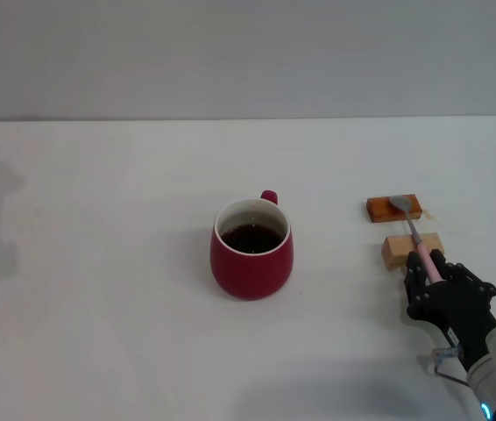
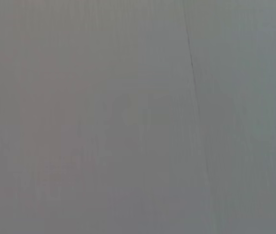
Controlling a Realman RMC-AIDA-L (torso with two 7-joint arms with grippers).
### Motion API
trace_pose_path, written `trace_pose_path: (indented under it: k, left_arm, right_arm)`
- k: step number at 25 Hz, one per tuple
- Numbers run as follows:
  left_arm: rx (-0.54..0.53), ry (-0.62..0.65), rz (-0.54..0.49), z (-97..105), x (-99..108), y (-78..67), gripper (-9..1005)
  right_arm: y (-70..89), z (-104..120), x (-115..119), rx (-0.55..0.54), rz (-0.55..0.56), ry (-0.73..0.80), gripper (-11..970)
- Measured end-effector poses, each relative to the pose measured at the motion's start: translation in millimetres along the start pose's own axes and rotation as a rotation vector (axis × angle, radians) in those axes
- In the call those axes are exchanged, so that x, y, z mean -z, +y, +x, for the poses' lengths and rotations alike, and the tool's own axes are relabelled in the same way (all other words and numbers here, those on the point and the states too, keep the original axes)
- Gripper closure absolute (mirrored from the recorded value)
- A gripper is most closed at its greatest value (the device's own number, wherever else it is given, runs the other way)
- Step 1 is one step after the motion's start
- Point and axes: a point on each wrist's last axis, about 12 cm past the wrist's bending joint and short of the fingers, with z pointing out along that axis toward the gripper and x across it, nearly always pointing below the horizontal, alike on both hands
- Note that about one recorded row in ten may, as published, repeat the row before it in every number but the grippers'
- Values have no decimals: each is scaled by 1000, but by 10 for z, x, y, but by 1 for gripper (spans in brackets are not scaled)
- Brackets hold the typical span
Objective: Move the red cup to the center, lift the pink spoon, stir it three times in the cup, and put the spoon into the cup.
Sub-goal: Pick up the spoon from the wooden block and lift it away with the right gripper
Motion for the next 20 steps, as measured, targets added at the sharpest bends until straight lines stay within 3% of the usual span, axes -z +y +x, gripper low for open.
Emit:
trace_pose_path:
  k: [20]
  left_arm:
    - [-2,0,-2,3,8,12,997]
  right_arm:
    - [4,1,0,1,-1,1,768]
